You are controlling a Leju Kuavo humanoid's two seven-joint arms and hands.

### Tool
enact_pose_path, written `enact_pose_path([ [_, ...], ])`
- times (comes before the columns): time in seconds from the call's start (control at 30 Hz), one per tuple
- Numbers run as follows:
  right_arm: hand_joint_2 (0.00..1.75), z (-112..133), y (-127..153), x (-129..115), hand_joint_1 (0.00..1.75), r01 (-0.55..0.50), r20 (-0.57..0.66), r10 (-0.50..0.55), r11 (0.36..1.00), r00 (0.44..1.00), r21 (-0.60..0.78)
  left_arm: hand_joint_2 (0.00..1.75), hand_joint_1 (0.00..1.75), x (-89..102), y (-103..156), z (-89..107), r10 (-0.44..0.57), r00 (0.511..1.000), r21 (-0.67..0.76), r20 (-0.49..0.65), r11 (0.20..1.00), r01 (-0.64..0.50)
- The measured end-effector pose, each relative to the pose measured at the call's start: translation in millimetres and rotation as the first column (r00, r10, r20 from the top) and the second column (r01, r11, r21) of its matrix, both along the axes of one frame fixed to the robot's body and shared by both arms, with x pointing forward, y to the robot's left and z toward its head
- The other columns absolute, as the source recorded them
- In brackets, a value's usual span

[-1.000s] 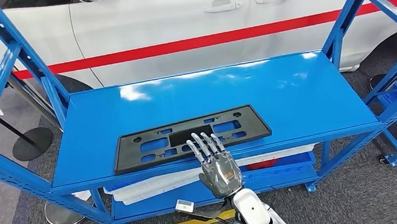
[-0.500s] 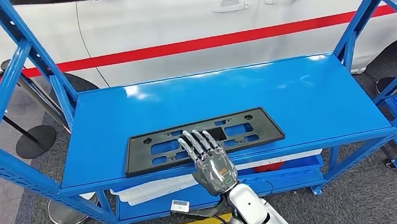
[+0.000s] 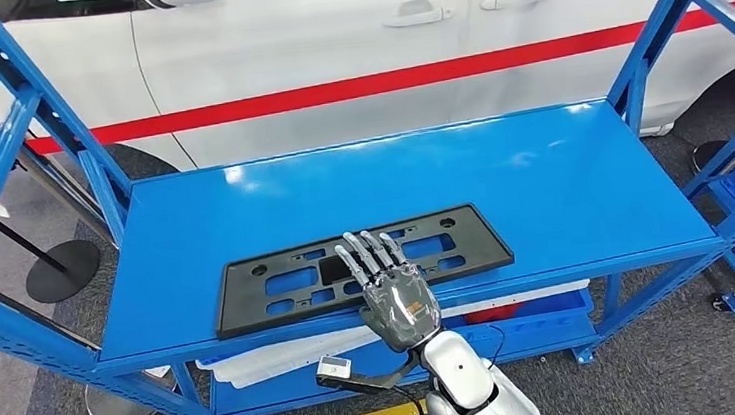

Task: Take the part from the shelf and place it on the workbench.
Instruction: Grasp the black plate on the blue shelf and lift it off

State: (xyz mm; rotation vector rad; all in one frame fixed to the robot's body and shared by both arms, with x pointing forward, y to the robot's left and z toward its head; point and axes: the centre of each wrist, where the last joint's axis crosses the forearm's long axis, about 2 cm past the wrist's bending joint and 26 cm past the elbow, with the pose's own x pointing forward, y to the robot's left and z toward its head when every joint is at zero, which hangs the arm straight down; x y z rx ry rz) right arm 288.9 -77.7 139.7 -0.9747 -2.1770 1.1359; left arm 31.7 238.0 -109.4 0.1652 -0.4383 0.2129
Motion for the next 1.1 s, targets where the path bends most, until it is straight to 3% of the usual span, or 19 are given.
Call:
enact_pose_path([
  [0.43,1.75,-1.3,0.6,2.9,0.0,0.001,-0.023,-0.002,0.999,1.0,-0.036,0.0,0.0,0.2,2.1,-0.2,0.003,1.0,0.008,0.008,1.0,-0.003],
  [0.77,1.75,11.4,10.2,16.7,0.0,0.019,-0.047,-0.023,0.996,0.999,-0.088,0.0,0.0,0.6,2.2,-0.1,-0.011,1.0,0.017,0.019,1.0,0.011],
  [1.0,1.75,11.8,13.7,25.5,0.0,0.019,-0.093,-0.029,0.994,0.995,-0.105,0.0,0.0,2.0,-11.8,2.1,0.013,1.0,0.074,-0.016,0.997,-0.011],
  [1.1,1.75,13.0,16.4,28.2,1.15,0.015,-0.107,-0.027,0.994,0.994,-0.106,0.0,0.0,3.7,-16.6,3.0,0.017,1.0,0.067,-0.016,0.998,-0.015],
])
